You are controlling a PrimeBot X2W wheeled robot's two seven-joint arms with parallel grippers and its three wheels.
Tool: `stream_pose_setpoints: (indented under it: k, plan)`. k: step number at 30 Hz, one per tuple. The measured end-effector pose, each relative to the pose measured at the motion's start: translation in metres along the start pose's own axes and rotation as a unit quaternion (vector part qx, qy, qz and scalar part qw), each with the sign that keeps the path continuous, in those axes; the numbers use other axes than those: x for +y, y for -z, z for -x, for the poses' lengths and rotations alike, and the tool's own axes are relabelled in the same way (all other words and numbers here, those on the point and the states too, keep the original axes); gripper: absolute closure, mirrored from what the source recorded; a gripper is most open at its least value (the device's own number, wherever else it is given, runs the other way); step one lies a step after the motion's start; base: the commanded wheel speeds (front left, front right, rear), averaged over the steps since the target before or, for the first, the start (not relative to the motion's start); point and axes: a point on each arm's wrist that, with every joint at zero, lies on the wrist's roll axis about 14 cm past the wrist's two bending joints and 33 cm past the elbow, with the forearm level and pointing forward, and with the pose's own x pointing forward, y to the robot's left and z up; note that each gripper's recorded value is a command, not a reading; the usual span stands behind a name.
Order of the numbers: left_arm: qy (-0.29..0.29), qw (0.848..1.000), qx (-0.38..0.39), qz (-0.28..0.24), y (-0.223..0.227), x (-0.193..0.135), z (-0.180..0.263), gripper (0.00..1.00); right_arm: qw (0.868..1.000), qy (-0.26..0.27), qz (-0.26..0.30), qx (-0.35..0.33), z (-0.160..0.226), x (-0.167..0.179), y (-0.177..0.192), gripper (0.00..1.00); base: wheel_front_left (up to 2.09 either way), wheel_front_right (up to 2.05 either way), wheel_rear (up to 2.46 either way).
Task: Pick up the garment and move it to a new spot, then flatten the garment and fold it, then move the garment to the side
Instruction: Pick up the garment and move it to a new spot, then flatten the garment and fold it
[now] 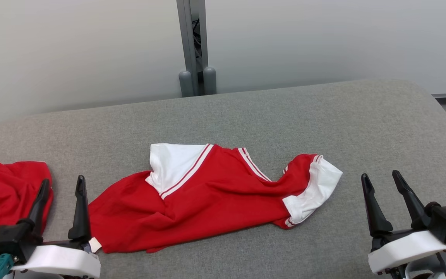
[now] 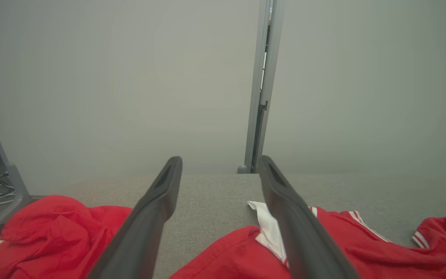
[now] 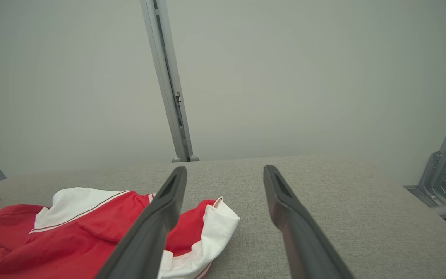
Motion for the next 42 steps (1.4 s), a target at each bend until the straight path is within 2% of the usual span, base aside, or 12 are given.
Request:
stream_pose_setpoints:
  k: [33,38,41,42]
  plan:
    - [-0.003,0.999,0.041,-0.003,0.012,-0.006,0.018,0.00,1.000,-0.012,-0.003,0.007,0.000,0.008,-0.002,0.00,0.00,0.00,0.00]
    - [-0.010,0.999,0.048,-0.005,0.013,-0.001,0.016,0.00,0.999,-0.038,0.001,0.014,-0.019,0.022,-0.002,0.00,0.00,0.00,0.00]
    - [-0.019,0.999,0.047,-0.011,0.010,0.007,0.013,0.00,0.997,-0.072,0.004,0.021,-0.042,0.037,-0.003,0.00,0.00,0.00,0.00]
    - [-0.029,0.998,0.049,-0.010,0.012,0.012,0.011,0.00,0.995,-0.098,0.000,0.025,-0.060,0.050,-0.002,0.00,0.00,0.00,0.00]
